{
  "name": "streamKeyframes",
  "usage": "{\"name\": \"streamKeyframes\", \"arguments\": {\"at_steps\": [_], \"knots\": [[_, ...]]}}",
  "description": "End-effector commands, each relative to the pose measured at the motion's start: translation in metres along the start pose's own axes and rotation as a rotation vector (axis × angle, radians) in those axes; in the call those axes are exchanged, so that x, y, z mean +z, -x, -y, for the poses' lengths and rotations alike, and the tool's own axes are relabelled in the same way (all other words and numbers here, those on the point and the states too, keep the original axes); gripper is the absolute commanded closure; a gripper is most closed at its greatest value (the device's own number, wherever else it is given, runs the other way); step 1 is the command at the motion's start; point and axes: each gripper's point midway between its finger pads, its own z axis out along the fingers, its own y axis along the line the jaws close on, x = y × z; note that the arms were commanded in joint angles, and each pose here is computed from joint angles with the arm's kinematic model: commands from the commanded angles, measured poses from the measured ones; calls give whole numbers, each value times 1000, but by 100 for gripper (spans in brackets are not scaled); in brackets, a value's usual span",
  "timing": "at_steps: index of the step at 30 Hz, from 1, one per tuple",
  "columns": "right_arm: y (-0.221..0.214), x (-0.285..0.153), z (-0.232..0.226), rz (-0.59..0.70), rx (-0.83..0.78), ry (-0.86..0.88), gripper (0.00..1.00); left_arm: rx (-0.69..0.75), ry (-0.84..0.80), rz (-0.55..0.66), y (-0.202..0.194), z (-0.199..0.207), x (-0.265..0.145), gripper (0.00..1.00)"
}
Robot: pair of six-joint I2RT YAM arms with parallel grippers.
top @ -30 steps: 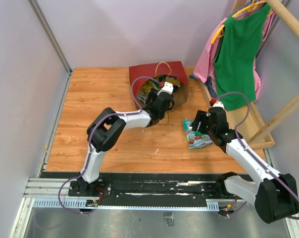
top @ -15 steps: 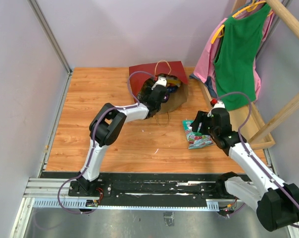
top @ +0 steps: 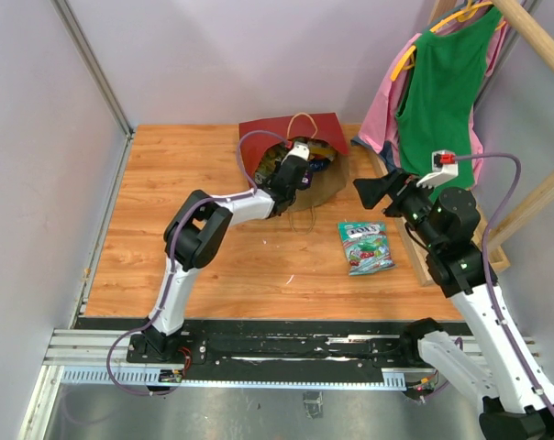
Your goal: Take the snacks out of the paper bag
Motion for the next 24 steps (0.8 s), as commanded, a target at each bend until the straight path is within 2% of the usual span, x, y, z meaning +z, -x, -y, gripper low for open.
{"name": "streamKeyframes", "arguments": {"at_steps": [1, 14, 24], "knots": [[22, 3, -18, 34, 85, 44, 2, -65, -76, 41, 28, 4, -15, 99], [24, 12, -27, 17, 103, 87, 1, -132, -182, 100, 64, 0, -56, 100], [26, 9, -33, 27, 103, 115, 1, -124, -239, 156, 86, 7, -92, 100]]}}
